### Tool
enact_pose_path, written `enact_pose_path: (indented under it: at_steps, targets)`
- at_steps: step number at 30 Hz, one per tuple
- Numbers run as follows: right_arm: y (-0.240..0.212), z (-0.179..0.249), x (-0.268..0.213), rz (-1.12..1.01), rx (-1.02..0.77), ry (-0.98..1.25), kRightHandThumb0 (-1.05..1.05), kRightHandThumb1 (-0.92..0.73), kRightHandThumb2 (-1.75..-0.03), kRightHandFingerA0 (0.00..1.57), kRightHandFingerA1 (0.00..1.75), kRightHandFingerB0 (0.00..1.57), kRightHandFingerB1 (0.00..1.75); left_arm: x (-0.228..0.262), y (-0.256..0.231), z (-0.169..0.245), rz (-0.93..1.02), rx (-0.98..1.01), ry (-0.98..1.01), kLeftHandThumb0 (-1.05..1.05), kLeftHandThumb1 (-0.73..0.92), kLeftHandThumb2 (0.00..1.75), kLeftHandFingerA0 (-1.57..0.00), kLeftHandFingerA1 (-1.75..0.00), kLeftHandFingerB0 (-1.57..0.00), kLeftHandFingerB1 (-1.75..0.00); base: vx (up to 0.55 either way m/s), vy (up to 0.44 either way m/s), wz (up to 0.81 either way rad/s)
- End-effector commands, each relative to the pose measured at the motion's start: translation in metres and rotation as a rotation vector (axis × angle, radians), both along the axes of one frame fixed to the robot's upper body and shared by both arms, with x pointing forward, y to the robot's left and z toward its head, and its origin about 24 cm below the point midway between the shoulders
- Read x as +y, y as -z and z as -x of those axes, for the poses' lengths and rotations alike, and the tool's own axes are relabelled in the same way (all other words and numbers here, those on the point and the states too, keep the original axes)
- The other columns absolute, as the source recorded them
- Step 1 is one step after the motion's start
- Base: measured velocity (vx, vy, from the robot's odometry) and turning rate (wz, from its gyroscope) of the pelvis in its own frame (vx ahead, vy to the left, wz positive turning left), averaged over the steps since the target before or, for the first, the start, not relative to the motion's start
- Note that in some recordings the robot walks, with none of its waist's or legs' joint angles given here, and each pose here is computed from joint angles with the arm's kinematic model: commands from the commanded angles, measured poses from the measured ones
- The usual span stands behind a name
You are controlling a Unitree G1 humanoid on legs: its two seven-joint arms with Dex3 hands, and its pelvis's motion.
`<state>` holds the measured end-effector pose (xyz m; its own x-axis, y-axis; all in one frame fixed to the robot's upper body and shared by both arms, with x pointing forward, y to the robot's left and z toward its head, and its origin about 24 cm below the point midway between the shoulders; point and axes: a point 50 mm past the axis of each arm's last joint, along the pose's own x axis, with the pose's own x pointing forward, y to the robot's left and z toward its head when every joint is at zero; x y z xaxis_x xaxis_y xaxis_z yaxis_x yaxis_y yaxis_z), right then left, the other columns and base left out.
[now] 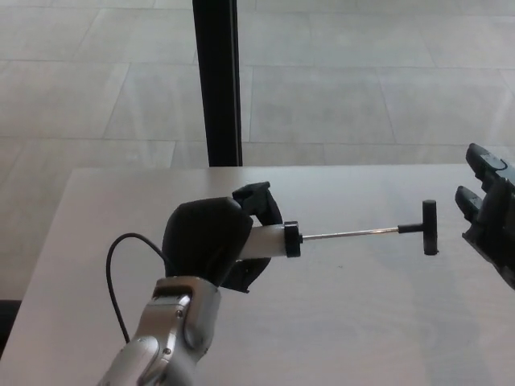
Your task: The robot uses its left hand to lift the air pump kept on the middle of the desk and use the right hand to compress the handle
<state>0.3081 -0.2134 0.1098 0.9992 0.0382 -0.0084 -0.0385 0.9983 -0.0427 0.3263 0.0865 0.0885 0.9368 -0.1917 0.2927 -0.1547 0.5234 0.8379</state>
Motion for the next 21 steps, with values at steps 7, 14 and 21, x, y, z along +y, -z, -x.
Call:
enact_pose_path:
  at_steps: [7, 14, 21]
  targets:
    - [0.001, -0.001, 0.000, 0.003, -0.029, 0.010, -1.02, -0.92, -1.31, 0.00, 0.07, 0.08, 0.10, -0.002, -0.006, -0.002, 0.113, -0.024, -0.006, -0.10, 0.47, 1.20, -0.94, -1.75, -0.79, -1.67, 0.00, 0.000, 0.00]
    - [-0.008, -0.008, 0.002, 0.039, -0.026, -0.004, -1.05, -0.92, -1.32, 0.00, 0.02, 0.11, 0.09, -0.010, -0.005, -0.001, 0.073, -0.016, 0.035, -0.14, 0.47, 1.26, -0.96, -1.75, -0.84, -1.58, 0.00, 0.000, 0.00]
    - [-0.020, -0.018, 0.005, 0.039, -0.049, -0.016, -1.03, -0.92, -1.32, 0.00, 0.05, 0.11, 0.11, -0.011, -0.006, -0.001, 0.045, -0.013, 0.036, -0.15, 0.53, 1.12, -0.89, -1.75, -0.77, -1.59, 0.00, 0.000, 0.00]
